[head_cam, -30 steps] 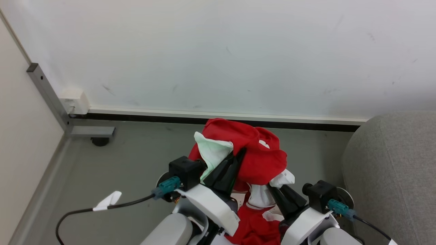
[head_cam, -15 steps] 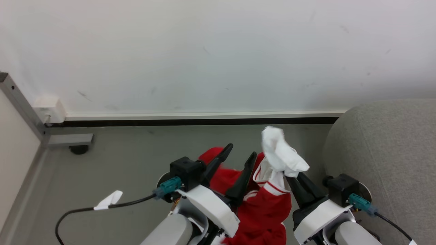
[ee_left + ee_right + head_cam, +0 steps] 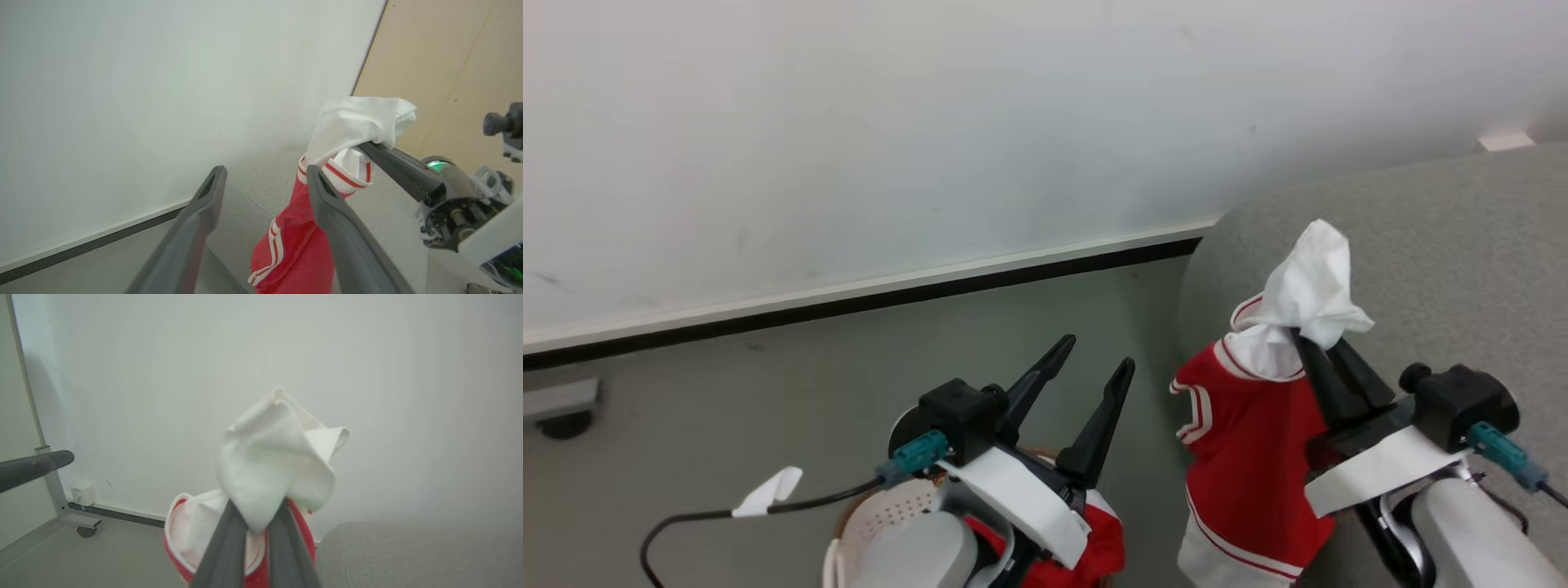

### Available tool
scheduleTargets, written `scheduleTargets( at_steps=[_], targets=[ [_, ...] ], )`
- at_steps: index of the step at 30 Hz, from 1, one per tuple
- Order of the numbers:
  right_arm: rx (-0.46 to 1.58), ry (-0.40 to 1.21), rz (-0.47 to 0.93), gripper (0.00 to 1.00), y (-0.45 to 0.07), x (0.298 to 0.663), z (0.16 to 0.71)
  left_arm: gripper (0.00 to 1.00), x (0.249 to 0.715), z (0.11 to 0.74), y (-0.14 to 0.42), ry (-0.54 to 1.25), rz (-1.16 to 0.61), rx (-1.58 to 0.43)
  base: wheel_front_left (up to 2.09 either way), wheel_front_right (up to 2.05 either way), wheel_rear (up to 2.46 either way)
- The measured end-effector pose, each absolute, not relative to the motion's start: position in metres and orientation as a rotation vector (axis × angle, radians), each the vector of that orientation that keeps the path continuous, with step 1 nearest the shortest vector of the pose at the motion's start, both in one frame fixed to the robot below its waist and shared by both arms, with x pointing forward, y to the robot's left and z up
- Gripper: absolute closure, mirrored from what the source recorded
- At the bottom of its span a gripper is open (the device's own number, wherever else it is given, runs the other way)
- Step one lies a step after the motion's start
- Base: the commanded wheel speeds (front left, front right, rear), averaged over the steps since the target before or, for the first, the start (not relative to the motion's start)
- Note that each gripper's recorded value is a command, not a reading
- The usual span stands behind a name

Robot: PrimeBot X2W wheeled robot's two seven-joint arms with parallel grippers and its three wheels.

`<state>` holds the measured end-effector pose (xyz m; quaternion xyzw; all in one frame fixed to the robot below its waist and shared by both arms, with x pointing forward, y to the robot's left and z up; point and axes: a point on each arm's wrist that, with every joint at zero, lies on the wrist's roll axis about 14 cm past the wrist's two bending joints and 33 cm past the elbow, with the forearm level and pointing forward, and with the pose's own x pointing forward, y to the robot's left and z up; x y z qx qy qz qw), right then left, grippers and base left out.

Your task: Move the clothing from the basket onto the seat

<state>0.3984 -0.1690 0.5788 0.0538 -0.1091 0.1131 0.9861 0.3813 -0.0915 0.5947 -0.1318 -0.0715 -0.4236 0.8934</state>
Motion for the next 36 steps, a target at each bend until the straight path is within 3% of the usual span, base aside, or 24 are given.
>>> scheduleTargets(
  at_steps=[10, 18, 29, 36],
  targets=[
    [-0.008, -0.338, -0.038, 1.00, -0.273, 0.358, 0.619, 0.00, 0.366, 0.585, -0.149, -0.127, -1.061, -0.271, 0.00, 0.00, 0.00],
    [-0.012, -0.342, -0.182, 1.00, -0.310, 0.320, 0.616, 0.00, 0.352, 0.577, -0.184, -0.105, -1.173, -0.277, 0.00, 0.00, 0.00],
    [-0.004, -0.316, -0.227, 1.00, -0.318, 0.309, 0.605, 0.00, 0.344, 0.570, -0.198, -0.098, -1.238, -0.252, 0.00, 0.00, 0.00],
    [-0.017, -0.301, -0.201, 1.00, -0.319, 0.328, 0.606, 0.00, 0.354, 0.560, -0.194, -0.078, -1.228, -0.249, 0.00, 0.00, 0.00]
  ],
)
